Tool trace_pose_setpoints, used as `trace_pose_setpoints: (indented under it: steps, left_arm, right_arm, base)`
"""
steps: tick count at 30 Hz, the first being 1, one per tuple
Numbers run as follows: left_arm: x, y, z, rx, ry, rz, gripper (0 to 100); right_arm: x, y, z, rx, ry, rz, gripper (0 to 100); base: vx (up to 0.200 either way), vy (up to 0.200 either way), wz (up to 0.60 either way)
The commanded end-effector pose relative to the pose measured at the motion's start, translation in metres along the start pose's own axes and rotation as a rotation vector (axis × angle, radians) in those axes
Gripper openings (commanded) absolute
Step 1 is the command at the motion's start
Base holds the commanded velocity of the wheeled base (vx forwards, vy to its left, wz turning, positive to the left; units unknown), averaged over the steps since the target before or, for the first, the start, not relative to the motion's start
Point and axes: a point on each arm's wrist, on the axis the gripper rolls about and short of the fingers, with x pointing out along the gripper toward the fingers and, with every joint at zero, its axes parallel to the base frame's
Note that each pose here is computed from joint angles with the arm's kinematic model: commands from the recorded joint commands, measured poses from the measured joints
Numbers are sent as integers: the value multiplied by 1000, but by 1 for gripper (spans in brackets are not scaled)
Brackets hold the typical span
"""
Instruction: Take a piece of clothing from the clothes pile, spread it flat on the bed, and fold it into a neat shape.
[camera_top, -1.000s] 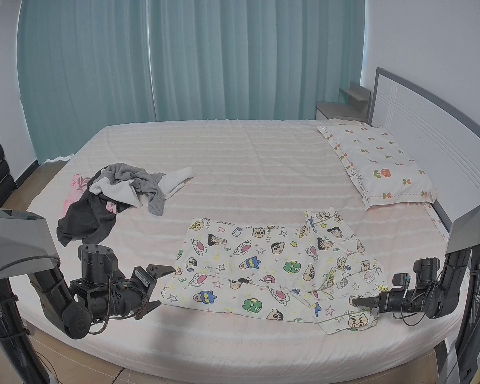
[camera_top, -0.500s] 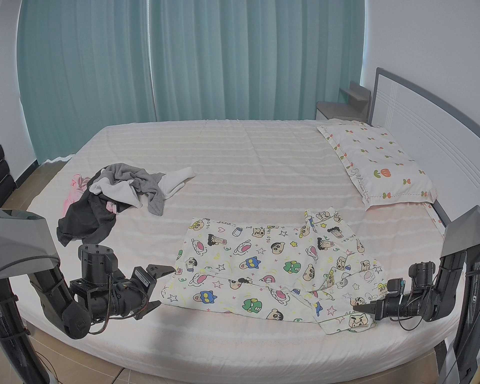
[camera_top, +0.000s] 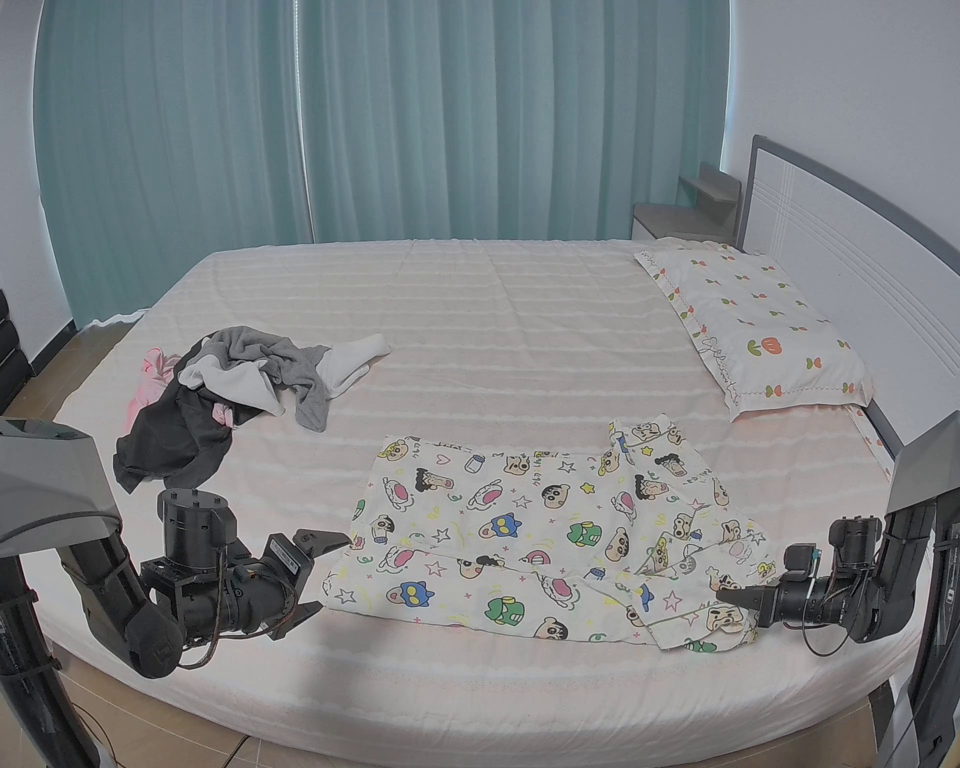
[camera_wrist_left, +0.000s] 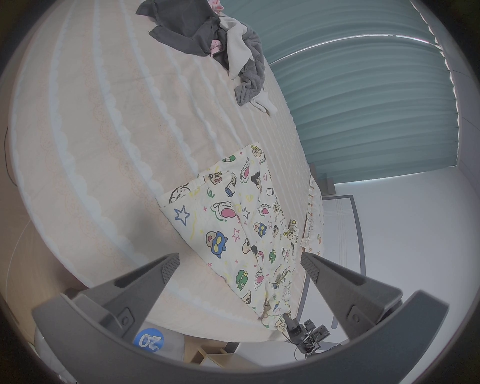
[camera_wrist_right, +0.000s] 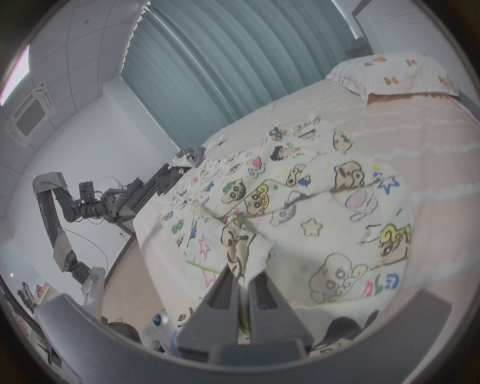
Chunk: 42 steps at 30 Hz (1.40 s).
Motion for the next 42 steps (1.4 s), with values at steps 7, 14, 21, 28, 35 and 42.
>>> trace_pose_setpoints:
  steps: [7,14,21,28,35,42]
  left_arm:
    - [1,0,0,0,1,1,100]
    - [1,0,0,0,1,1,100]
    - [1,0,0,0,1,1,100]
    - [1,1,0,0,1,3,100]
    - [0,1,0,0,1,3,100]
    - [0,1,0,-1,2,4,100]
  right_arm:
    - [4,-7,4,-10,-90,-37,0]
    - [13,-12,0,-15,-97,-89,0]
    - [15,-15,3,-26,-111,-106,0]
    - [16,-18,6,-28,-125,-120,100]
    - [10,-22,15,15,-166,-176,100]
    - [-5,-19,31,60,-237,-249,100]
  base:
    - [0,0,0]
    - [0,0,0]
    - [0,0,0]
    - [0,0,0]
    - [0,0,0]
    - [0,0,0]
